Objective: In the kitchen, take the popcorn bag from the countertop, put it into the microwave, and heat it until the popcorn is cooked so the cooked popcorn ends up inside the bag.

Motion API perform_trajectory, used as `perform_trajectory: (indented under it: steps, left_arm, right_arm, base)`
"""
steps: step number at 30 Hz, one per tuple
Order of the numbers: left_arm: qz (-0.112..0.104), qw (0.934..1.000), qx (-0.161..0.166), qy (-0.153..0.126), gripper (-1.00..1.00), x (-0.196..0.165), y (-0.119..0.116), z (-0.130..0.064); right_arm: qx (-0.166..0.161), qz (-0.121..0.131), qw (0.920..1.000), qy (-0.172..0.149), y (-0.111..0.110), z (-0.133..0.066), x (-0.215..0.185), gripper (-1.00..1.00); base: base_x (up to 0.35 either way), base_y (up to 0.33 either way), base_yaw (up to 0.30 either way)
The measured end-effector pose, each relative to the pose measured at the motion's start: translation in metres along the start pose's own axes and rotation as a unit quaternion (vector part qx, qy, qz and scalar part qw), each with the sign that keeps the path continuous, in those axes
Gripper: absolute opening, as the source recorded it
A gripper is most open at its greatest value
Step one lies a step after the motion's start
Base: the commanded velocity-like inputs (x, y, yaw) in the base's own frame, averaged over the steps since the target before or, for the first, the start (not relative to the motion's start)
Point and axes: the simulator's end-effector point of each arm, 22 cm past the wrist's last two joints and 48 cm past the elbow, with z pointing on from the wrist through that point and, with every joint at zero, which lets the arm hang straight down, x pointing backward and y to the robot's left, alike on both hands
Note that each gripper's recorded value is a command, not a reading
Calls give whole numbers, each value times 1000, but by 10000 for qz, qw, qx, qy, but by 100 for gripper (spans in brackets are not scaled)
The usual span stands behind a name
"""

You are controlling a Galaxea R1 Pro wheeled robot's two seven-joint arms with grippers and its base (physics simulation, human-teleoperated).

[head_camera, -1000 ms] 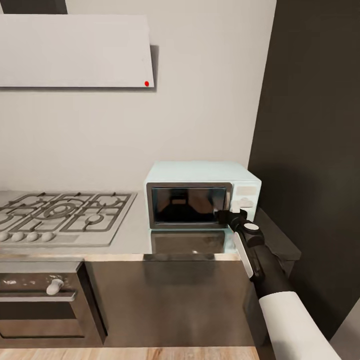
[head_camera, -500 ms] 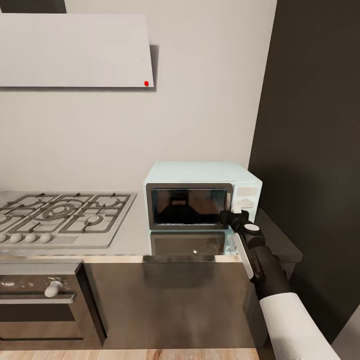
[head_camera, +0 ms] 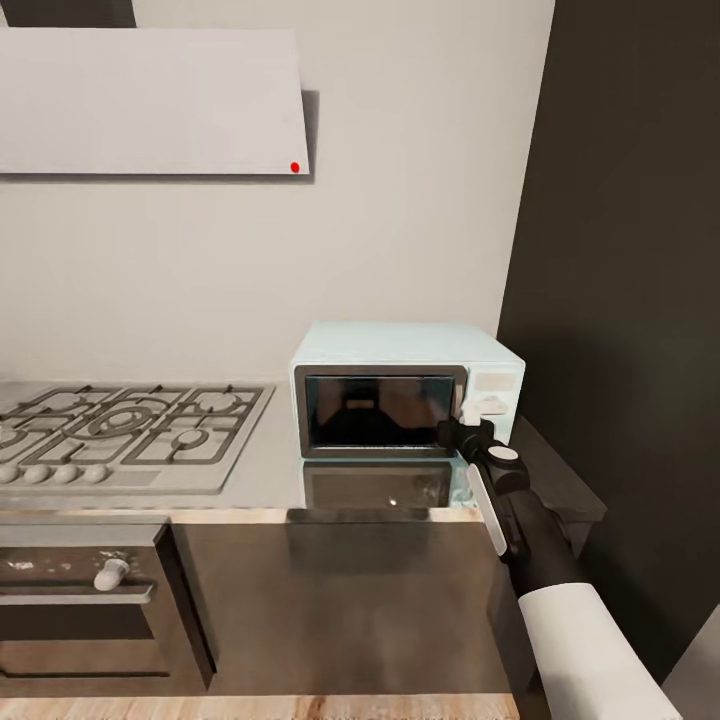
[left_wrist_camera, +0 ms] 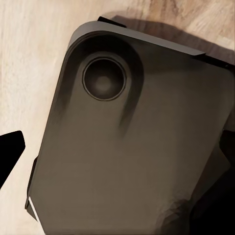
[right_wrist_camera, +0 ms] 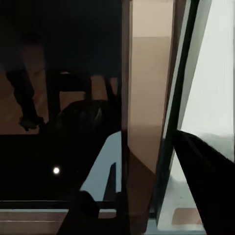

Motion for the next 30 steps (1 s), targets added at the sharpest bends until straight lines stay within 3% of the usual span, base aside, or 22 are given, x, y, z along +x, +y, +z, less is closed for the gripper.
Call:
perform_trajectory:
  steps: [10, 24, 30]
  left_arm:
    - [0, 10000, -5, 2, 100, 0, 1, 0]
    - [-8, 10000, 8, 8, 100, 1, -1, 0]
    - [-8, 10000, 8, 5, 100, 1, -1, 0]
  right_arm:
    - [41, -56, 10000, 8, -2, 0, 0, -100]
    - [116, -125, 9999, 12, -6, 0, 0, -100]
    - [195, -14, 9998, 23, -16, 0, 0, -100]
  base:
    - [-7, 1, 0]
    - [-151, 7, 0]
    - [-137, 104, 0]
